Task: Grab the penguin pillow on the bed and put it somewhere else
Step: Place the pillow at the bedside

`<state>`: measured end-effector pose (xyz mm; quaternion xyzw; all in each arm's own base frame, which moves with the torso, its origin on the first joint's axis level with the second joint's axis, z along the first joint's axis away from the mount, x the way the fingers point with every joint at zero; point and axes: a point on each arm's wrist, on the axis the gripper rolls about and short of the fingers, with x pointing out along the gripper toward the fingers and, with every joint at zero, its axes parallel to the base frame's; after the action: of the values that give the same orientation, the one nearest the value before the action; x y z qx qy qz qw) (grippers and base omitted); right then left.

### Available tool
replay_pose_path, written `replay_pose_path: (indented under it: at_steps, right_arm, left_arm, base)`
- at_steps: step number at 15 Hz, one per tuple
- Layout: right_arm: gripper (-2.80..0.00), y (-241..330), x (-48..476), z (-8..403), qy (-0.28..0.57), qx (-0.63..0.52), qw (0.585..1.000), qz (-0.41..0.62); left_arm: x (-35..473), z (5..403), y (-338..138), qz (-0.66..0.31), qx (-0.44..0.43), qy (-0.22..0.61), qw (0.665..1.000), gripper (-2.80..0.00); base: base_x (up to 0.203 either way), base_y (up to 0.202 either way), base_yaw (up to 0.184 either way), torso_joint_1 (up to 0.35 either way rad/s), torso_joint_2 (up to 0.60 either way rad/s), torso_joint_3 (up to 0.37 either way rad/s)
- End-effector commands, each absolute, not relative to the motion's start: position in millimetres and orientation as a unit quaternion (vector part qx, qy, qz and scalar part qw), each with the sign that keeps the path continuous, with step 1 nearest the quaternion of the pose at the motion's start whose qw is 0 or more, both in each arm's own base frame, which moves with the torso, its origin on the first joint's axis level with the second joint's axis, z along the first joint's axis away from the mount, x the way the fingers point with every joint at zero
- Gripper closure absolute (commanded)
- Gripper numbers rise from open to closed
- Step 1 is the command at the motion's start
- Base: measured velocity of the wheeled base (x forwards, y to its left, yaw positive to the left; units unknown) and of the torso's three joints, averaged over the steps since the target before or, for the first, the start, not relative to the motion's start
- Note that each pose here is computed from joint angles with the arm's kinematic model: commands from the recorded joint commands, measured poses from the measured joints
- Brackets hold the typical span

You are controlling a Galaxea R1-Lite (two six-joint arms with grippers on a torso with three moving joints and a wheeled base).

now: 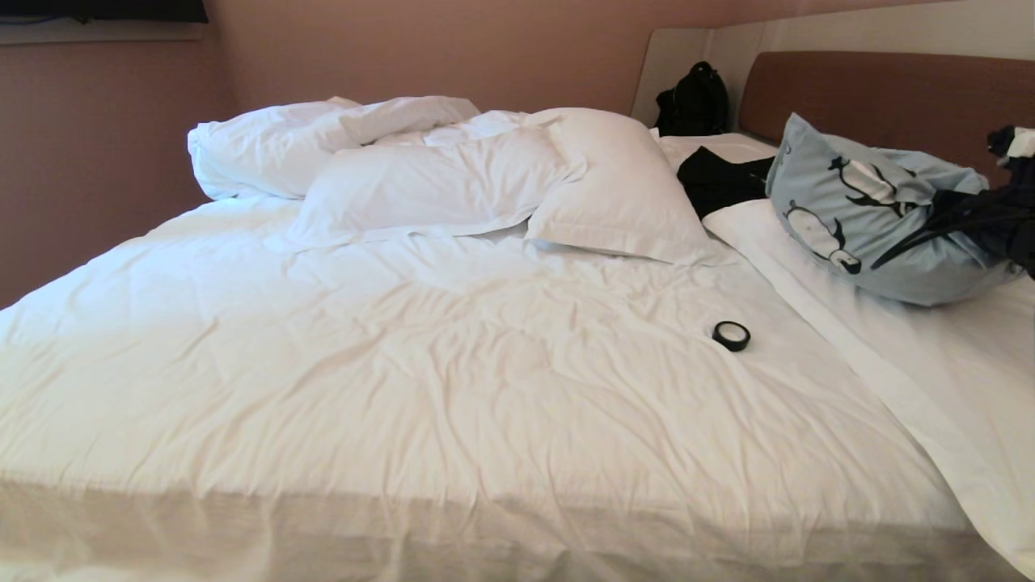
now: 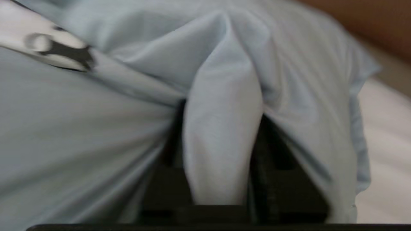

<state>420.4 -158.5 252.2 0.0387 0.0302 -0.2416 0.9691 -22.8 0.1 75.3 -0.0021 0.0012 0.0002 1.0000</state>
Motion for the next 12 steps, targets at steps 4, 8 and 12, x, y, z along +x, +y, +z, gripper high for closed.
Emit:
replay_pose_path:
  at_steps: [4,8,12]
  right_arm:
    - [-2.8,-154,409,214,0.099,0.062,0.963,-0.242]
    - [-2.8,-126,360,224,0.122,0.081,0.969,-0.198]
    - [-2.8,-100,309,241,0.117,0.086,0.975,-0.168]
  left_arm:
    - [-23,75,0,0.001,-0.002,0.002,1.0,0.0]
    - [-23,75,0,0.001,-0.002,0.002,1.0,0.0]
    - [-23,75,0,0.001,-0.002,0.002,1.0,0.0]
  base:
    - [0.0,0.0,0.0,0.0,0.0,0.0]
    - [0.0,0.0,0.0,0.0,0.0,0.0]
    - [0.0,0.0,0.0,0.0,0.0,0.0]
